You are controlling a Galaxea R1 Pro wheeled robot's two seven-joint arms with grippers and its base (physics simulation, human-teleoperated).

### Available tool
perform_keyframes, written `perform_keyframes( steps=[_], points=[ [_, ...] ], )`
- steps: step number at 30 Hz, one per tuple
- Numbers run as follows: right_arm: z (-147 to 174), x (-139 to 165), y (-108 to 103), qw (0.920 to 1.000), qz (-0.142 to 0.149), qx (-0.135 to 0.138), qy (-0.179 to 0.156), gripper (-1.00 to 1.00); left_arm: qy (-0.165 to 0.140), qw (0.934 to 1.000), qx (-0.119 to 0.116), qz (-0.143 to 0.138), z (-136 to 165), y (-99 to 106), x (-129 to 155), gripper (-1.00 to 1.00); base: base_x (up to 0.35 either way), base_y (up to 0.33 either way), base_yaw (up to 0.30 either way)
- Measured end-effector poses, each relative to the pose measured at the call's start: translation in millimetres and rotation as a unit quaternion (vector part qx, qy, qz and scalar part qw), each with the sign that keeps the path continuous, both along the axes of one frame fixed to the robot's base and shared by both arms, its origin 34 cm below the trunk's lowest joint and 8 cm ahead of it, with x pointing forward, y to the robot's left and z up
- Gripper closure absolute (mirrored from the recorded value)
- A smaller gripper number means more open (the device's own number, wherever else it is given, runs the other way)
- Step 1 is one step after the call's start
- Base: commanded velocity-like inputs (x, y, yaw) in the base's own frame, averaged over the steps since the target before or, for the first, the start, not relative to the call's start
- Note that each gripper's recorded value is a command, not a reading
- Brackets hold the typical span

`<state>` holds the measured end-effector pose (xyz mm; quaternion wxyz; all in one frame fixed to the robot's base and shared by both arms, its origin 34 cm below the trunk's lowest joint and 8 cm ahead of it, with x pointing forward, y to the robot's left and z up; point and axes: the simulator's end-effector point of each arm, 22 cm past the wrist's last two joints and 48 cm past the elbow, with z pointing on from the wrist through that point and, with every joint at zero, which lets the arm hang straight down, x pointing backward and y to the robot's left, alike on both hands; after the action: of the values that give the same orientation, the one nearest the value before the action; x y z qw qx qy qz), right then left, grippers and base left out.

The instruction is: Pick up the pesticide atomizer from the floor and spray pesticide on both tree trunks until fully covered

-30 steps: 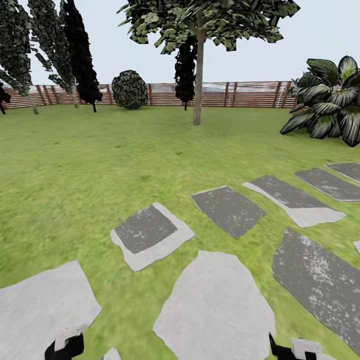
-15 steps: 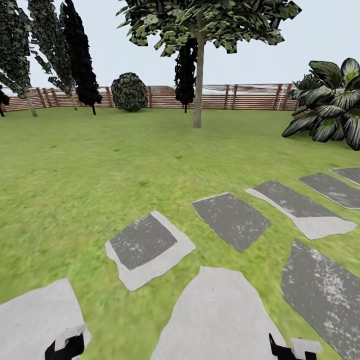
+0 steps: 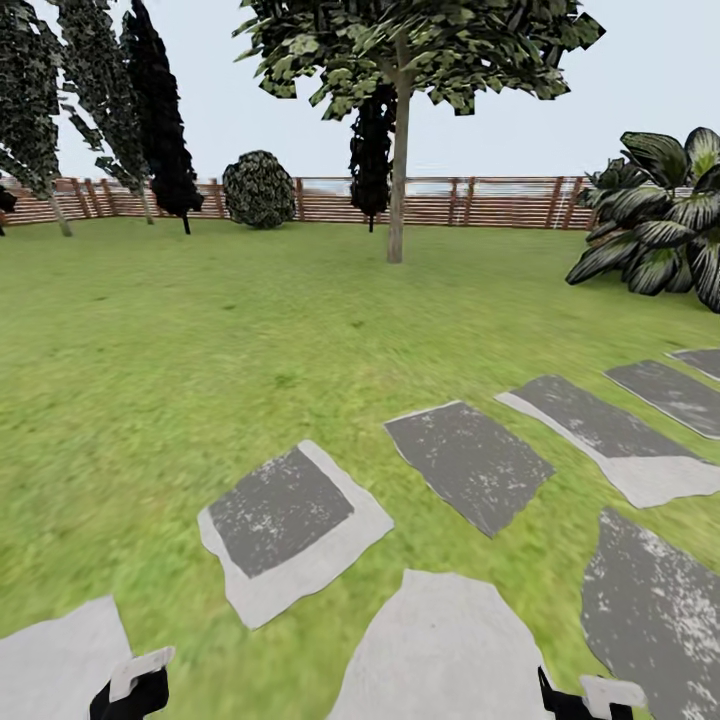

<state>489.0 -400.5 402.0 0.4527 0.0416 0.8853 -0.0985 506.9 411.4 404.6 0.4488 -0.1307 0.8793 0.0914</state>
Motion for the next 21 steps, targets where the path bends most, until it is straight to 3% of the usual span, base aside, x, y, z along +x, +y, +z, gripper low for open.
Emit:
perform_keyframes(
  steps=[21],
  points=[
    [0.0, 0.0, 0.0, 1.0, 0.0, 0.0, 0.0, -1.0, 0.0, 1.0, 0.0, 0.0, 0.0, -0.1, 0.0, 1.0, 0.338, 0.0, 0.0]
  ],
)
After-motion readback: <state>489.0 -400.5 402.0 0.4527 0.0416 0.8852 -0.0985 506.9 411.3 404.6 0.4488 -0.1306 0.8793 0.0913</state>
